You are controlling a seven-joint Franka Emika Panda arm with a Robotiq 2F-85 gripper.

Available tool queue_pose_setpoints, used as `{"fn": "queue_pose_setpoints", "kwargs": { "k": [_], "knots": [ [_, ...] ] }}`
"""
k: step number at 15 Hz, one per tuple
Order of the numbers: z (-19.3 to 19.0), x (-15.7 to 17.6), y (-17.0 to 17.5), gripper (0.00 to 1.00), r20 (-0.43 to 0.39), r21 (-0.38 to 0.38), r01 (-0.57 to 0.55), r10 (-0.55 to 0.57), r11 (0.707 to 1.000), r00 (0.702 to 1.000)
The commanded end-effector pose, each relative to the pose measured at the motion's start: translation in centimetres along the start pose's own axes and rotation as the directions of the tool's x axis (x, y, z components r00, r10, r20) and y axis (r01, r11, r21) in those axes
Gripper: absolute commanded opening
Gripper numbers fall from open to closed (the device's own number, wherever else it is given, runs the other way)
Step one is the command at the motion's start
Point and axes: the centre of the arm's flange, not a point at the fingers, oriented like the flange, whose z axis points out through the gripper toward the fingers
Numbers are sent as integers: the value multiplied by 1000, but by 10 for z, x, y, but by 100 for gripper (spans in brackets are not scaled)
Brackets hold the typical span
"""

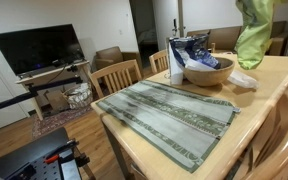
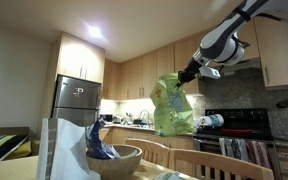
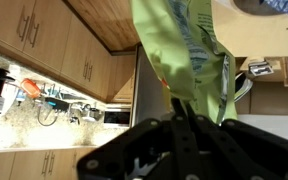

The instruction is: Pick the bag of popcorn and pour its contents on the cloth on the table

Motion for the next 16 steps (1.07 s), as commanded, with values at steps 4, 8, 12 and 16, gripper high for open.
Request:
{"fn": "queue_pose_setpoints", "kwargs": {
  "k": [4, 8, 12, 16],
  "knots": [
    [-8, -43, 26, 0, 49, 35, 151, -153, 988, 987],
    [-8, -63, 49, 0, 100, 49, 219, -223, 975, 970],
    [-15, -76, 57, 0, 148, 121, 270, -287, 955, 946],
    [-32, -76, 37, 0, 121, 212, 316, -346, 925, 930]
  ]
}}
